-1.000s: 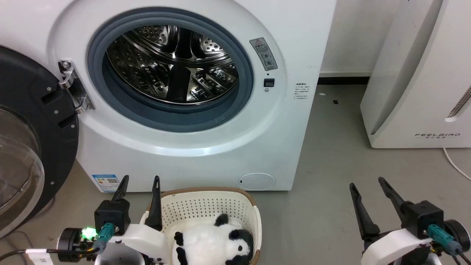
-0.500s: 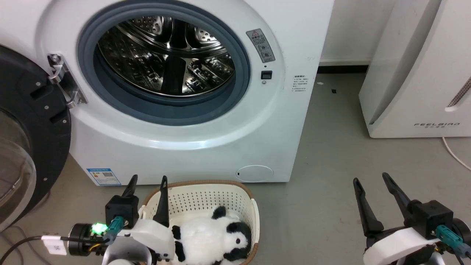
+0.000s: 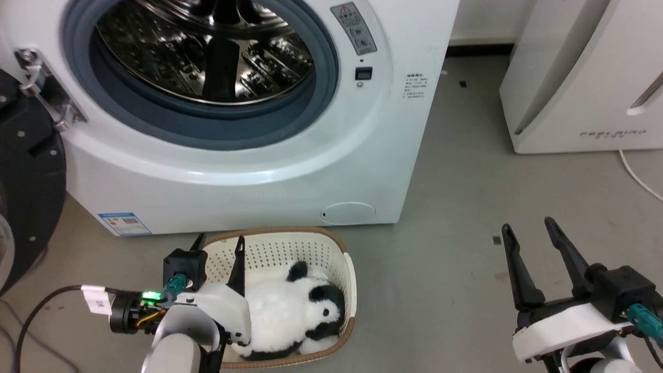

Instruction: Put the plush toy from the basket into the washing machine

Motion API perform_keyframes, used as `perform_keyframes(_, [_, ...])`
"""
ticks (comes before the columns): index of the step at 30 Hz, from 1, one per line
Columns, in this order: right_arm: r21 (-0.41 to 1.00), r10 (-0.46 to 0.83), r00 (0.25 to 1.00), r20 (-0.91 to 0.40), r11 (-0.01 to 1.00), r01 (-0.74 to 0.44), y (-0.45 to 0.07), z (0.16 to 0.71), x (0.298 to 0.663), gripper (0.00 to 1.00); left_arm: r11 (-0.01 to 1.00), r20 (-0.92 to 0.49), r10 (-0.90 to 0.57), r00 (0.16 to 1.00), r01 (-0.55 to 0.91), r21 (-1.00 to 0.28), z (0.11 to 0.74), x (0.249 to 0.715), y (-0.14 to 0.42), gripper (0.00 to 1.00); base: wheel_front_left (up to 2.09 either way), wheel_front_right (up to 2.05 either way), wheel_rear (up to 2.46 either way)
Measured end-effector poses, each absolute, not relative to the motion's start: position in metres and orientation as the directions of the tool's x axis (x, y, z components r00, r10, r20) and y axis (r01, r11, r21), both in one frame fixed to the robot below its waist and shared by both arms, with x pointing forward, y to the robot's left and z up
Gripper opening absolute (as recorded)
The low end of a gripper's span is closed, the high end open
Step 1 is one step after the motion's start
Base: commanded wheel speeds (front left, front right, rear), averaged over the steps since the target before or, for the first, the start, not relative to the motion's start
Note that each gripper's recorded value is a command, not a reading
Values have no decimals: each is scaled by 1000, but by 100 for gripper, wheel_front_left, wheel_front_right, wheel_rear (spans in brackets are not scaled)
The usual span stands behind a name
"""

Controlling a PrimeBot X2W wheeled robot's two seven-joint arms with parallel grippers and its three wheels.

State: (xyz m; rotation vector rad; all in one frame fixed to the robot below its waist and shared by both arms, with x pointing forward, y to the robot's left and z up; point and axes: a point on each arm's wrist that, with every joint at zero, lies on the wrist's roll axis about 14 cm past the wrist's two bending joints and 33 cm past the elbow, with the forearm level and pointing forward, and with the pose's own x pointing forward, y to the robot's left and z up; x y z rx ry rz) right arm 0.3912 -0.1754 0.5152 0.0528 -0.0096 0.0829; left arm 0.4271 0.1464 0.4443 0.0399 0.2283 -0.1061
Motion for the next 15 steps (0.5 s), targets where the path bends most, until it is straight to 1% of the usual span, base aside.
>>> perform_keyframes(5, [75,69,998,2,995,-69,-180,508,400,100,992,-307,-112,945,126,28,419,439,145,100,0,0,0])
perform_keyframes(15, [102,40,999,-33,994,-36,-189,487,418,100,985,-481,-139,866,171,23,357,456,139,100,0,0,0])
